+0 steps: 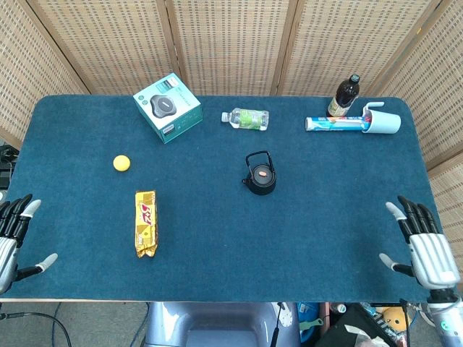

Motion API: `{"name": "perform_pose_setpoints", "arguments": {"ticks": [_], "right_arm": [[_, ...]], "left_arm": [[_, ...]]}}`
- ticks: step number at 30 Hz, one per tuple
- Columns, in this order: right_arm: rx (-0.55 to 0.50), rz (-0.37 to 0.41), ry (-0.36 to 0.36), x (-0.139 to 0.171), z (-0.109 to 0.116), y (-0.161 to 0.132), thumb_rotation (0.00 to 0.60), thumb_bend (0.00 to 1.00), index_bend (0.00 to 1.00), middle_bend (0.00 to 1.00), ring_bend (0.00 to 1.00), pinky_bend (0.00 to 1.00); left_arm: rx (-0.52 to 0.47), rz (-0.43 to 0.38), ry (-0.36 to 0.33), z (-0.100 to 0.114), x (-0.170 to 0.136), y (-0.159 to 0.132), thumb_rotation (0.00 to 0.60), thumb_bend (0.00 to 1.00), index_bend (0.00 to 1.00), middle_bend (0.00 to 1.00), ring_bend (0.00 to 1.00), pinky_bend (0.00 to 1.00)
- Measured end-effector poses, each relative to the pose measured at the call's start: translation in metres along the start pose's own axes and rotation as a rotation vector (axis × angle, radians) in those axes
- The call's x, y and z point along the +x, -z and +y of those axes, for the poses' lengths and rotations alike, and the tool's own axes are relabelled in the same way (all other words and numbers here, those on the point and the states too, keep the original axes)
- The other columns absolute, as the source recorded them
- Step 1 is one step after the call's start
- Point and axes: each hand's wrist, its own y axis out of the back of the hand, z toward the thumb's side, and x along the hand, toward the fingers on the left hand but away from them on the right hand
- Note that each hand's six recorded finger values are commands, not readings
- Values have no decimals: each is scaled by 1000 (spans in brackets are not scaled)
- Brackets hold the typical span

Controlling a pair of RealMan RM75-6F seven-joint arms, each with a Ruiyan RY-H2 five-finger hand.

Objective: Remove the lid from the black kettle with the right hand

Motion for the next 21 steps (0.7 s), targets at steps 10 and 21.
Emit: {"name": "perform_pose_setpoints", "arguments": {"ticks": [10, 21], "right_arm": [[-95, 80, -63, -115, 9, -51, 600, 422, 362, 0, 0, 0], [-203, -19, -129, -202, -29, -106, 600, 500, 443, 0, 0, 0]], "left_arm": [[18, 16, 18, -9, 11, 3, 600, 145, 0, 0, 0, 0], [9, 40, 16, -9, 18, 11, 600, 145, 0, 0, 0, 0]]}}
